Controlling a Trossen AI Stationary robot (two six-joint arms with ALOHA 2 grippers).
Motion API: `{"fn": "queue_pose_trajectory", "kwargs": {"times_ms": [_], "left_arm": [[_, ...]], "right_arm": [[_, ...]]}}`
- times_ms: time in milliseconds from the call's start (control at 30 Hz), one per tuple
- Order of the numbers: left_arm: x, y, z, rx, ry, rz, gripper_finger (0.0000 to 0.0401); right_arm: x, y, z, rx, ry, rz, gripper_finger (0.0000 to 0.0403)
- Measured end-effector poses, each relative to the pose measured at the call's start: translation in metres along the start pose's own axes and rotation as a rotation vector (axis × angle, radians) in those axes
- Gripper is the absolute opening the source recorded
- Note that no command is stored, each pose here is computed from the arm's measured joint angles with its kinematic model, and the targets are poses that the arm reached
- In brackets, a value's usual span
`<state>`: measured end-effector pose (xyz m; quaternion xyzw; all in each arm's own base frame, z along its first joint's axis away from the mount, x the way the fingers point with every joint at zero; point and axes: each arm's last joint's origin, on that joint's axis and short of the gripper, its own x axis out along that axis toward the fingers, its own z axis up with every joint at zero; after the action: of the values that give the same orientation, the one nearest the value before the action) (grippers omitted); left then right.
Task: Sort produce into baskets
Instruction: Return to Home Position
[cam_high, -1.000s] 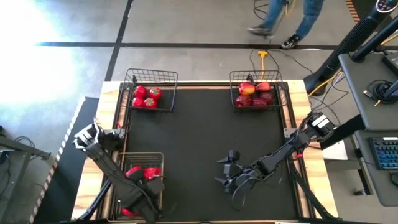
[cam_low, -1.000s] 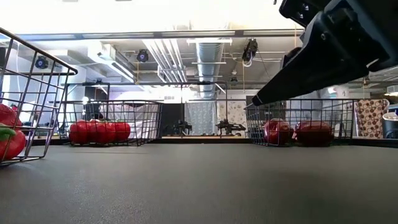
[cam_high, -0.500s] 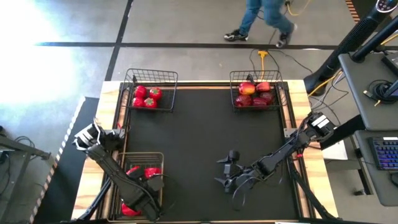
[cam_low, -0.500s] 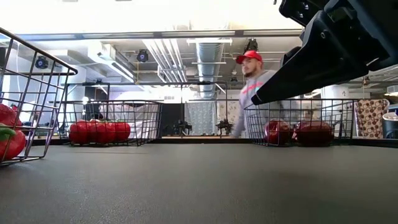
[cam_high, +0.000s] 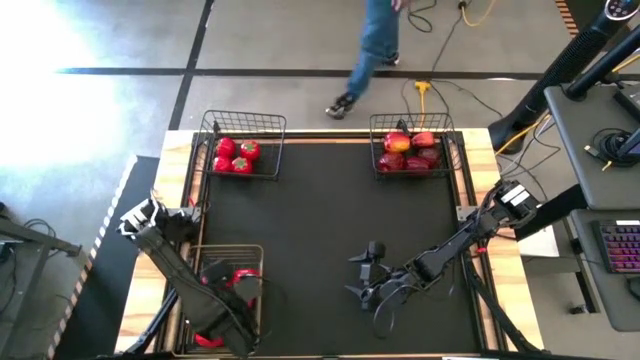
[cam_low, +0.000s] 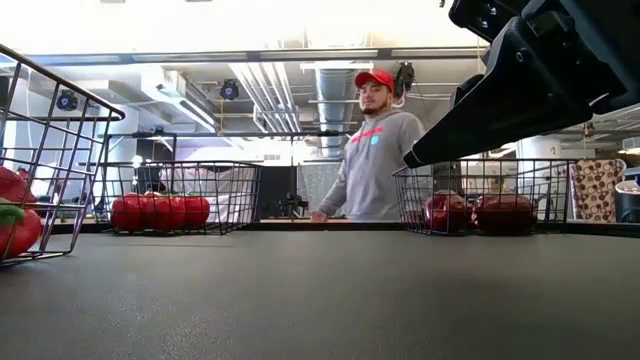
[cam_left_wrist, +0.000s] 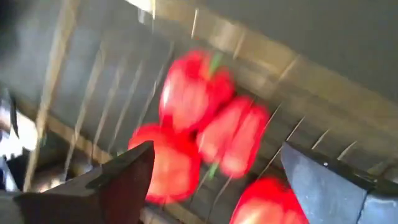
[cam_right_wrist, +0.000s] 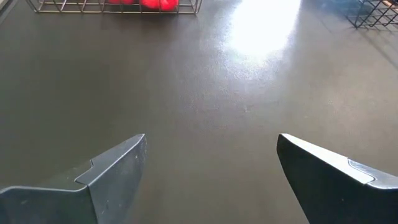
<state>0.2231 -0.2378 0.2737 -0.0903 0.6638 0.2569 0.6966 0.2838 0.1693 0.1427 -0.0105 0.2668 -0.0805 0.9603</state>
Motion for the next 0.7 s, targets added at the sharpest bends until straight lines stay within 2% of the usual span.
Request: {"fn": "queue_pose_trajectory", "kwargs": {"times_ms": [233,333,400,467,567,633,700], "left_arm": [[-0.056,-0.001,0.020,0.014,-0.432,-0.128,0.0318],[-0.067,-0.002,0.030,0.060,-0.524,-0.163,0.0308],[-0.066,-0.001,0.040,0.091,-0.552,-0.146,0.0298],[-0.057,0.002,0.055,0.113,-0.590,-0.074,0.0282],[-0.034,0.014,0.080,0.145,-0.646,0.121,0.0254],[-0.017,0.024,0.100,0.166,-0.633,0.231,0.0234],[0.001,0.036,0.124,0.173,-0.599,0.295,0.0213]], "right_arm": [[0.000,0.000,0.000,0.007,0.000,0.000,0.0352],[0.000,0.001,0.000,0.007,0.001,0.005,0.0352],[0.000,0.001,0.000,0.010,0.002,0.021,0.0352],[-0.001,0.002,0.001,0.016,-0.006,0.026,0.0352],[-0.001,0.002,0.002,0.026,-0.013,0.029,0.0352],[-0.001,0.002,0.002,0.033,-0.012,0.029,0.0352],[-0.001,0.003,0.002,0.039,-0.012,0.031,0.0352]]}}
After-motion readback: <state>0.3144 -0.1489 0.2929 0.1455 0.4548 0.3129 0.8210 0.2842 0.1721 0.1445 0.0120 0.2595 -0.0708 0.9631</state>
